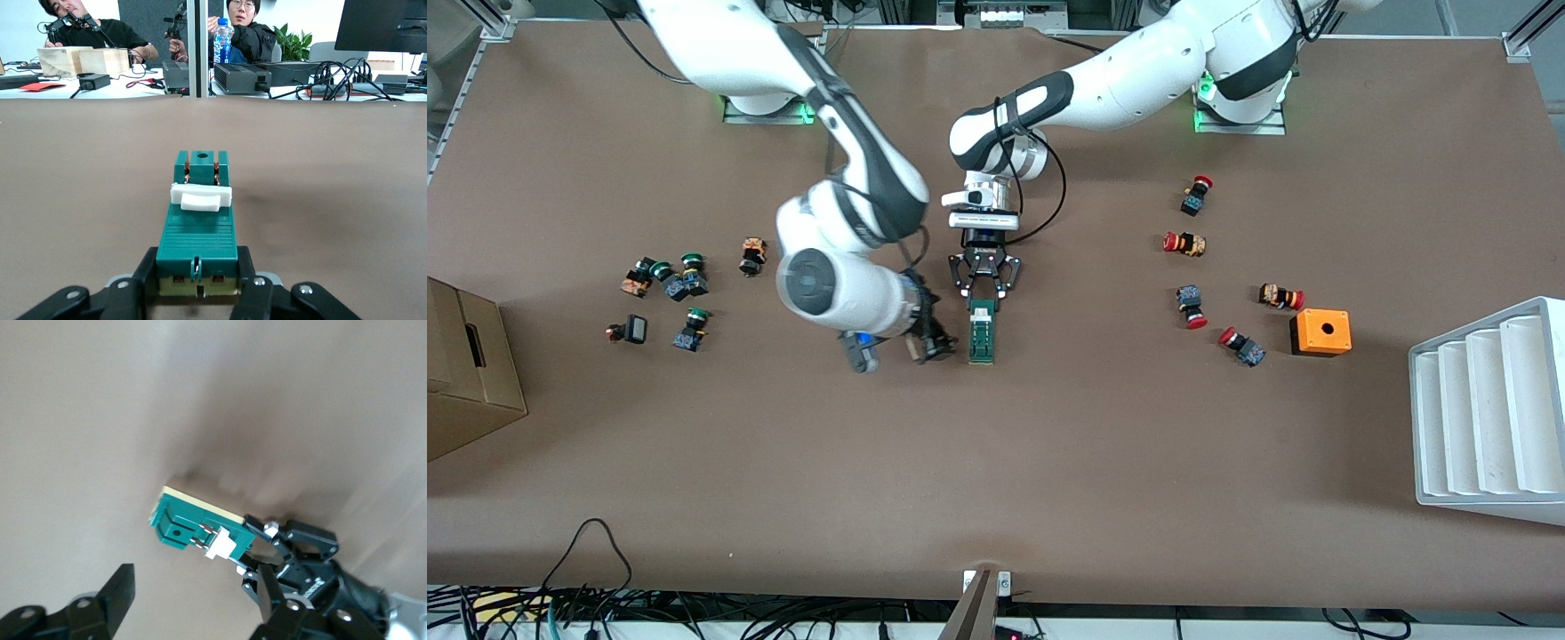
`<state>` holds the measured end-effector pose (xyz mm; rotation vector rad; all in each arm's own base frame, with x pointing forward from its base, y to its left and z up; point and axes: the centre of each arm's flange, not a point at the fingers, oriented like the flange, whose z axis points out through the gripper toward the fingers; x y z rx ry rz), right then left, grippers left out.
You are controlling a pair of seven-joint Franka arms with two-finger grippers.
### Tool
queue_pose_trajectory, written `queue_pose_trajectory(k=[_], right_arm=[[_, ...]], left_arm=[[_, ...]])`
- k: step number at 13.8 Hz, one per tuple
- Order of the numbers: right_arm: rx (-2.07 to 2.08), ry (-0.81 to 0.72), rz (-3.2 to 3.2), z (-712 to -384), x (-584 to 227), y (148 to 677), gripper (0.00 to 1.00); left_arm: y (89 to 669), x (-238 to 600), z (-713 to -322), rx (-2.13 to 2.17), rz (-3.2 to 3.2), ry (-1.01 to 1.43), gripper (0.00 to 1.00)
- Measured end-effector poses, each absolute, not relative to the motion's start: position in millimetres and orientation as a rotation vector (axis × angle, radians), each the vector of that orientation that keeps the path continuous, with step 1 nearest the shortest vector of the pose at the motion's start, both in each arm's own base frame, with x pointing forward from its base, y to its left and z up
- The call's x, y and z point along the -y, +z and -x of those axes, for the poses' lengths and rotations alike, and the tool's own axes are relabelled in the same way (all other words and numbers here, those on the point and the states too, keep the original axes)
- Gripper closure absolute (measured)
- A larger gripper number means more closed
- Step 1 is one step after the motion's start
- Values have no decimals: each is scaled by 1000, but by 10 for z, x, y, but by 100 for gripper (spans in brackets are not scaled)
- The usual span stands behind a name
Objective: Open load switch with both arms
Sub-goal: 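Release the lever and draw the right gripper back to rest, then open the left gripper and lift it off the switch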
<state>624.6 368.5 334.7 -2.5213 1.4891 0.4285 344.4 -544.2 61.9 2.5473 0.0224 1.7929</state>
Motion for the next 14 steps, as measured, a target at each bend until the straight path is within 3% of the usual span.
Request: queue_pose_trajectory(k=[4, 7, 12, 13, 14], right_arm=[[-1109, 380, 2664, -6522, -2676, 3993, 8], [-755, 281, 2801, -6514, -1836, 4405, 4], [-173, 125, 3031, -6153, -985, 4925, 1], [-65, 106, 3061, -6093, -830, 5019, 1], [30, 91, 3083, -6042, -666, 5112, 1]], left_arm=[[620, 5442, -3444, -23, -2547, 1793, 50], [623, 5444, -3445, -24, -2547, 1792, 51], [859, 5649, -3483, -3, -2571, 1747, 7], [938, 5693, -3474, -8, -2582, 1740, 1], [1003, 5729, -3468, -4, -2585, 1736, 1]])
